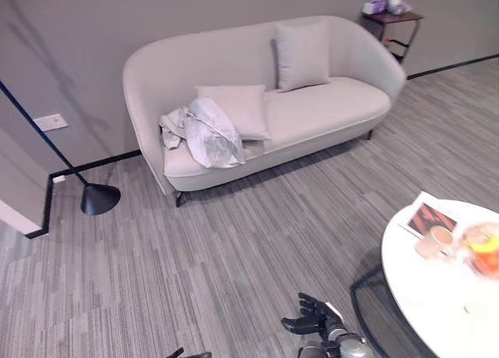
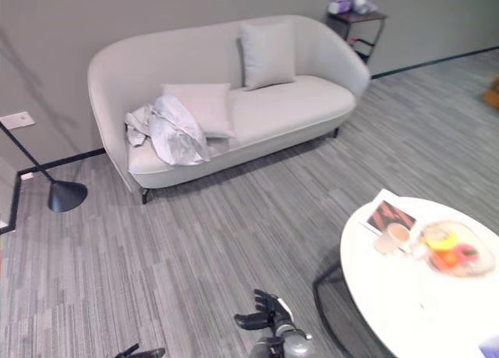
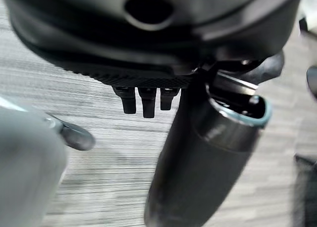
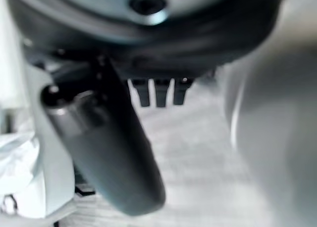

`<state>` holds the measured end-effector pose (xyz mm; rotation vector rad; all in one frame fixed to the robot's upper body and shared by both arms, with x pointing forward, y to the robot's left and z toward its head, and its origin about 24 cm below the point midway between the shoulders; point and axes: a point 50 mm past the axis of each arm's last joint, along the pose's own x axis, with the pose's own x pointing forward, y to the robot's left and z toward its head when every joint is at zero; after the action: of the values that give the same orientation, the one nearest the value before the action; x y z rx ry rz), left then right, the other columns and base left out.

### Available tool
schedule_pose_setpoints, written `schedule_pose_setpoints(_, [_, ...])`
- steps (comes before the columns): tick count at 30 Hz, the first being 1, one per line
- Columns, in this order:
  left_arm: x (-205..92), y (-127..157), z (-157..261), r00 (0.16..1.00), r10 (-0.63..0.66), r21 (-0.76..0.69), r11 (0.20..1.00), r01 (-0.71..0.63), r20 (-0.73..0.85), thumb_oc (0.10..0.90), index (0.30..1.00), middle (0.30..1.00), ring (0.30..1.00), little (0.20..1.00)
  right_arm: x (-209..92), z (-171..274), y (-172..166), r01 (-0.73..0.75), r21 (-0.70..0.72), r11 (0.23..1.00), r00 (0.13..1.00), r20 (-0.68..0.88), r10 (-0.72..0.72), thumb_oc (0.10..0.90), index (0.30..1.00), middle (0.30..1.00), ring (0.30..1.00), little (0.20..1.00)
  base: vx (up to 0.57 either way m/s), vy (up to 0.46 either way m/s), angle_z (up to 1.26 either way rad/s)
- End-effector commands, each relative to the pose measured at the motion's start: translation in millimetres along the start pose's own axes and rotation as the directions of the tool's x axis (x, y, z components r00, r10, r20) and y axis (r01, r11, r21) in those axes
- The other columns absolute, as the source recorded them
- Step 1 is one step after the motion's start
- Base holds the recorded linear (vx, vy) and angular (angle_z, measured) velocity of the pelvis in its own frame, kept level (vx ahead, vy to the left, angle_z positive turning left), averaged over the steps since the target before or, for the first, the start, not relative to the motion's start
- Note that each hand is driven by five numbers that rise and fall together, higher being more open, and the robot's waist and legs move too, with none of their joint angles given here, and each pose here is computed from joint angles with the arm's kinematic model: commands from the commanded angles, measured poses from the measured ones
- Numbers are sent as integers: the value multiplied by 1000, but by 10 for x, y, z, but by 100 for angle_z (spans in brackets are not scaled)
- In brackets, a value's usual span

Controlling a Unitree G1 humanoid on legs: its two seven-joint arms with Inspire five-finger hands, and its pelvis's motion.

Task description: Hang the clothes on the sofa on the clothes rack.

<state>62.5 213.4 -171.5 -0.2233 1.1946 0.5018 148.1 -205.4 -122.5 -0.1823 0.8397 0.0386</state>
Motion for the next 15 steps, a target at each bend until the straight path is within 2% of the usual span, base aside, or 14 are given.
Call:
schedule_pose_setpoints(1, [21, -124, 301, 991, -29, -60, 997, 37, 127, 800, 900, 900, 900, 900, 103, 574, -187, 99, -154, 983, 976, 207, -65, 800, 900, 900, 900, 900, 281, -358, 32])
schedule_pose_setpoints(5, [17, -215, 307, 990, -56, -79, 995, 66, 126, 800, 900, 900, 900, 900, 106, 665, -219, 115, -184, 976, 968, 241, -69, 800, 900, 900, 900, 900, 196, -276, 25])
schedule_pose_setpoints(9, [-11, -417, 505, 966, -155, 44, 988, 149, 209, 800, 900, 900, 900, 900, 118, 850, -298, 192, -333, 923, 951, 295, -92, 800, 900, 900, 900, 900, 268, -287, 55])
schedule_pose_setpoints(10, [-16, -404, 552, 963, -128, -23, 990, 137, 237, 800, 900, 900, 900, 900, 130, 973, -299, 222, -332, 917, 936, 336, -105, 800, 900, 900, 900, 900, 256, -62, 51])
schedule_pose_setpoints(15, [-15, -393, 371, 981, -85, -104, 989, 105, 176, 800, 900, 900, 900, 900, 158, 1070, -229, 251, -344, 905, 921, 372, -114, 800, 900, 900, 900, 900, 261, 97, 19])
